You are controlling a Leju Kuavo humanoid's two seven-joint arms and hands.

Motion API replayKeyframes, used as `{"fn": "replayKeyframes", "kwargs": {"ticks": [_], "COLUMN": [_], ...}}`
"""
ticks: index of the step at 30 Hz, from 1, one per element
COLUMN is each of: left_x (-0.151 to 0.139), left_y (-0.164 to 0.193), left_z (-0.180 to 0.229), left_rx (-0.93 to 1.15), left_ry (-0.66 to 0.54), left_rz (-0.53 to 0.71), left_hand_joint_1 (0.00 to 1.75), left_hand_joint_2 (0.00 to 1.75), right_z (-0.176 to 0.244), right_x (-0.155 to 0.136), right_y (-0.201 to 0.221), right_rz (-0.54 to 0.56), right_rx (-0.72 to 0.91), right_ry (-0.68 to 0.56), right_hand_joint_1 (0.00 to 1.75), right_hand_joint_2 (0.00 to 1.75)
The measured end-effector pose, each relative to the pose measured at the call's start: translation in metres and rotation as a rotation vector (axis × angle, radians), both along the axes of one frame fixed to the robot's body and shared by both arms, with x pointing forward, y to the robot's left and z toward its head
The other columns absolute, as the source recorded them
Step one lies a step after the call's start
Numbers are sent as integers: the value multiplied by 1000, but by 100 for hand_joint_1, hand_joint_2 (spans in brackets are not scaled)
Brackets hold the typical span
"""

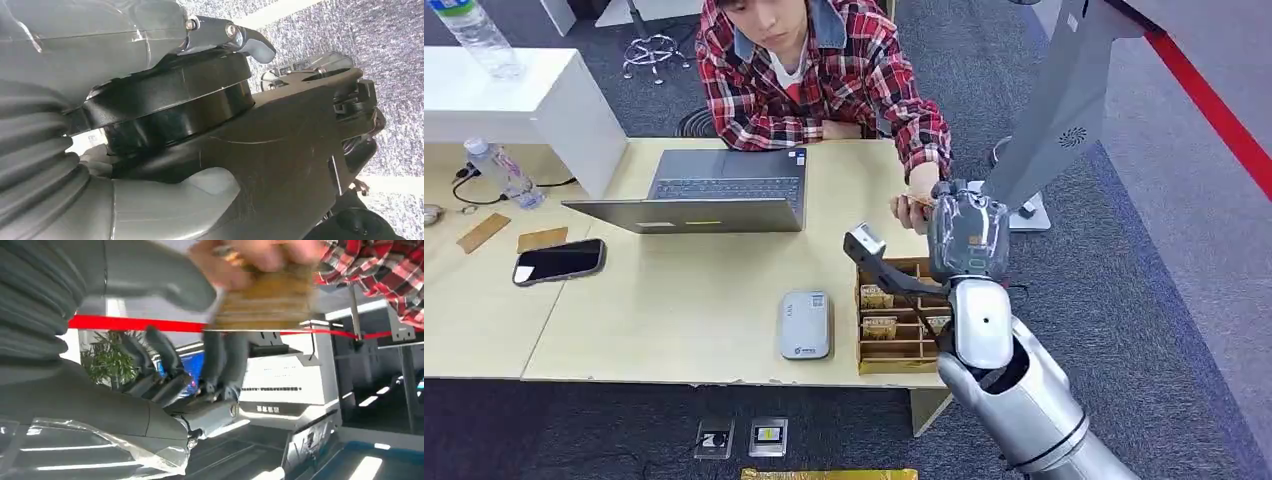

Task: Pass the card to the sensor for recognition and then transmit it.

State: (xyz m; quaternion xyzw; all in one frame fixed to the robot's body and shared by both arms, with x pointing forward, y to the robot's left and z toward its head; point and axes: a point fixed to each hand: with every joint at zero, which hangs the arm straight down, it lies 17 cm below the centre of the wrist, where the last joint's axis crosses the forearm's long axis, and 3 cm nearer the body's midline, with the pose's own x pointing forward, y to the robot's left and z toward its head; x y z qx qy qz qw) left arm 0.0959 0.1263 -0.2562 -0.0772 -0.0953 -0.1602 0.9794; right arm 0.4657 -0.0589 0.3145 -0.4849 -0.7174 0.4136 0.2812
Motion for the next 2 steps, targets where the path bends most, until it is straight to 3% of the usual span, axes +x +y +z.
{"fn": "replayKeyframes", "kwargs": {"ticks": [2], "left_x": [0], "left_y": [0], "left_z": [0], "left_rx": [0], "left_ry": [0], "left_rz": [0], "left_hand_joint_1": [0], "left_hand_joint_2": [175], "right_z": [-3], "right_x": [0], "right_y": [2], "right_rz": [3], "right_rx": [-2], "right_ry": [3], "right_hand_joint_1": [0], "right_hand_joint_2": [175]}}
